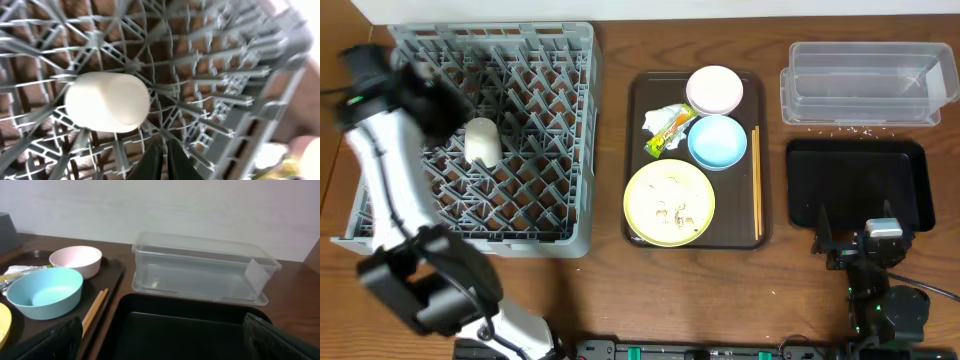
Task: Sort waste into correct bins and load items into the dishwasher
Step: 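Lower the cup upside down into the rack and open the left gripper, then reach the left gripper to the light-blue bowl rim and grasp it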
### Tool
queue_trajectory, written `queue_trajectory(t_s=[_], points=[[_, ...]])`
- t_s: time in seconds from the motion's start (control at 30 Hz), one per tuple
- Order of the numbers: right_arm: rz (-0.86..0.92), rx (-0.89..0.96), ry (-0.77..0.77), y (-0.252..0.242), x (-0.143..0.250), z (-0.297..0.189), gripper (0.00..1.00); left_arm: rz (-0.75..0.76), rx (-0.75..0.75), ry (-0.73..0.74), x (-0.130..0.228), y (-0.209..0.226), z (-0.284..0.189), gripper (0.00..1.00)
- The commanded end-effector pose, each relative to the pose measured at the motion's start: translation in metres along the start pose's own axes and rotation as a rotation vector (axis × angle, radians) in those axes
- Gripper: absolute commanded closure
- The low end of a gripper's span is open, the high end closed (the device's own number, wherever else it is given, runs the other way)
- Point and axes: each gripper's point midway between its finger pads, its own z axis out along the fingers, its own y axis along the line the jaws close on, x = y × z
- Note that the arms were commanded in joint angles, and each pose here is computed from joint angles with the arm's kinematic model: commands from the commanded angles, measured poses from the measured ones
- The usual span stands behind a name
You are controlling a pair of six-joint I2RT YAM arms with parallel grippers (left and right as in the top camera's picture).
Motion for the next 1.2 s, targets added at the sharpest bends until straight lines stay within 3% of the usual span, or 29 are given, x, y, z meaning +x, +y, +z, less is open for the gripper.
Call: queue_trajectory(t_s=[0.0,0.17,0.5,0.67,0.83,0.93,0.97,1.07,1.17], points=[[0.013,0.005,0.001,-0.002,0.001,0.0,0.01,0.081,-0.258,0.01,0.005,0.025,0.03,0.92],[0.013,0.006,0.0,-0.002,0.001,0.0,0.01,0.059,-0.407,0.005,0.005,0.047,0.044,0.92],[0.013,0.006,0.001,-0.002,0.001,0.0,0.01,0.013,-0.416,-0.047,-0.012,0.065,0.041,0.92],[0.013,0.006,0.0,-0.002,0.001,0.0,0.01,-0.128,-0.492,-0.096,-0.015,0.087,0.022,0.92],[0.013,0.005,0.0,-0.002,0.001,0.0,0.01,-0.154,-0.428,-0.163,-0.022,0.074,-0.016,0.92],[0.013,0.006,0.001,-0.002,0.001,0.0,0.01,-0.14,-0.246,-0.177,-0.022,0.036,-0.035,0.91],[0.013,0.006,0.0,-0.002,0.001,0.0,0.01,-0.13,-0.165,-0.17,-0.02,0.019,-0.039,0.86],[0.013,0.006,0.001,-0.002,0.001,0.0,0.01,-0.082,0.117,-0.106,-0.006,-0.041,-0.049,0.41],[0.013,0.006,0.001,-0.002,0.001,0.0,0.01,-0.03,0.29,-0.008,0.016,-0.086,-0.047,0.3]])
